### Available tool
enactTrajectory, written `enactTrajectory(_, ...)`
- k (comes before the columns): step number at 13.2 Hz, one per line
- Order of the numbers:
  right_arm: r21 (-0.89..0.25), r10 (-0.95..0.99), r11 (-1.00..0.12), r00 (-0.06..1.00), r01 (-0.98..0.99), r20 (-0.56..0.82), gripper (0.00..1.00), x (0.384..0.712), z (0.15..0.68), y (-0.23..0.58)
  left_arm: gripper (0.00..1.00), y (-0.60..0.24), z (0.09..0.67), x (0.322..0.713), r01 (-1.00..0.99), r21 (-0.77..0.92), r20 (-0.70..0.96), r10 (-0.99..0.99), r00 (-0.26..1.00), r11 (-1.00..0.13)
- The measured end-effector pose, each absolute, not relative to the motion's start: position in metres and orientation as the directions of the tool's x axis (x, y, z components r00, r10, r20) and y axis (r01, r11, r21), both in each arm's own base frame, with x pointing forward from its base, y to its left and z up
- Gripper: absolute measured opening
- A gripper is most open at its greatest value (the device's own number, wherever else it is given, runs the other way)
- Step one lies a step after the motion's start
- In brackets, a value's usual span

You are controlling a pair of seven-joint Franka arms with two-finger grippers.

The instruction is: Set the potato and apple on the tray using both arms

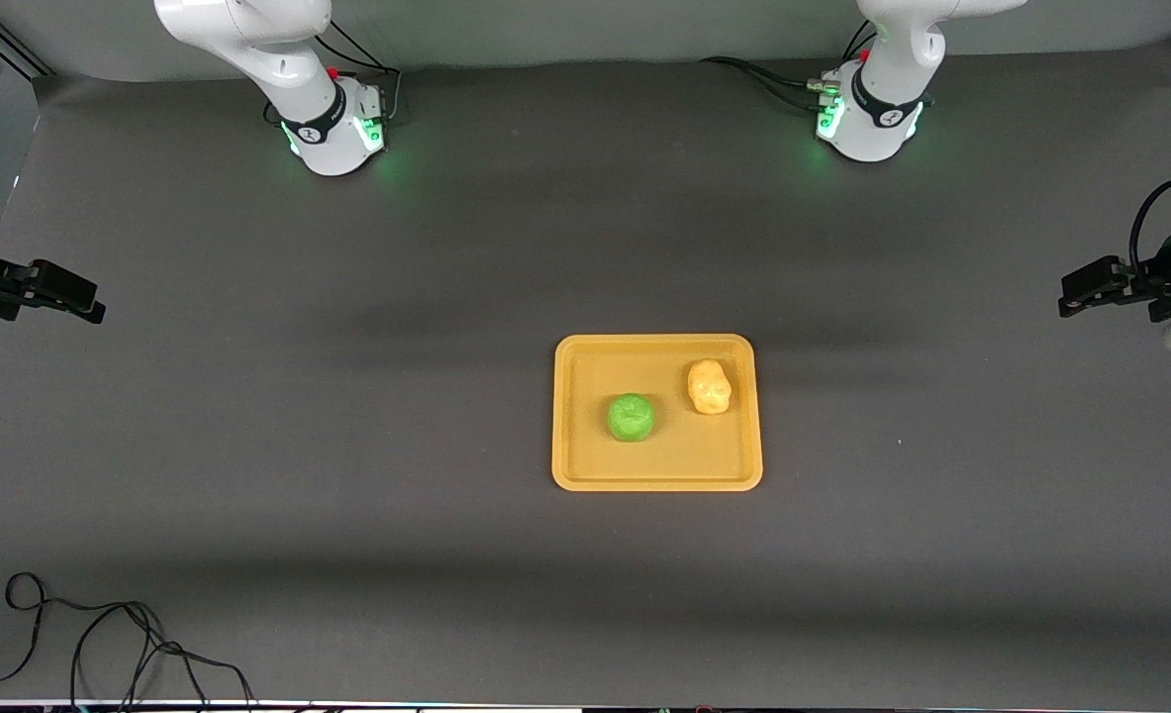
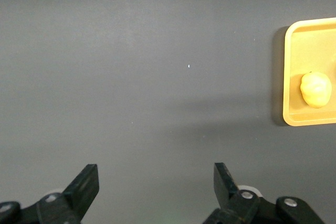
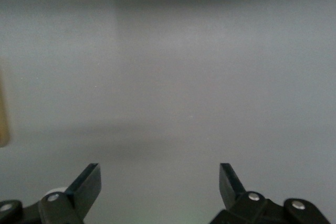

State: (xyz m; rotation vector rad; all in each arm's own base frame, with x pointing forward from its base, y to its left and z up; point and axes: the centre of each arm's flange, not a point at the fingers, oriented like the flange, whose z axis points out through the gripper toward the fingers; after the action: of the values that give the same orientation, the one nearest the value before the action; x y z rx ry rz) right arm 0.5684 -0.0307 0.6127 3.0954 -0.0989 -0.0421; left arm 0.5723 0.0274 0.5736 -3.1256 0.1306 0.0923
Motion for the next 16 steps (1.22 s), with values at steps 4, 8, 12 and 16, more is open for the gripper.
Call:
enactTrajectory(4, 0.045, -0.062, -0.997, 0.997, -0.060, -0.041, 1.00, 0.567, 0.611, -0.030, 0.98, 0.027, 0.574, 0.572, -0.084, -0.009, -0.059, -0.083, 0.995, -0.996)
enactTrajectory(8, 0.042, -0.023, -0.999, 0.996, -0.019, -0.086, 1.00, 0.562, 0.608, -0.030, 0.98, 0.027, 0.574, 0.572, -0.084, -0.009, -0.059, -0.083, 0.995, -0.996)
enactTrajectory(12, 0.040, -0.007, -0.999, 0.995, -0.003, -0.097, 1.00, 0.558, 0.611, -0.030, 0.98, 0.027, 0.574, 0.572, -0.084, -0.009, -0.059, -0.083, 0.995, -0.996)
enactTrajectory(16, 0.039, -0.009, -0.999, 0.995, -0.005, -0.101, 1.00, 0.557, 0.612, -0.032, 0.98, 0.027, 0.574, 0.572, -0.084, -0.009, -0.059, -0.083, 0.995, -0.996)
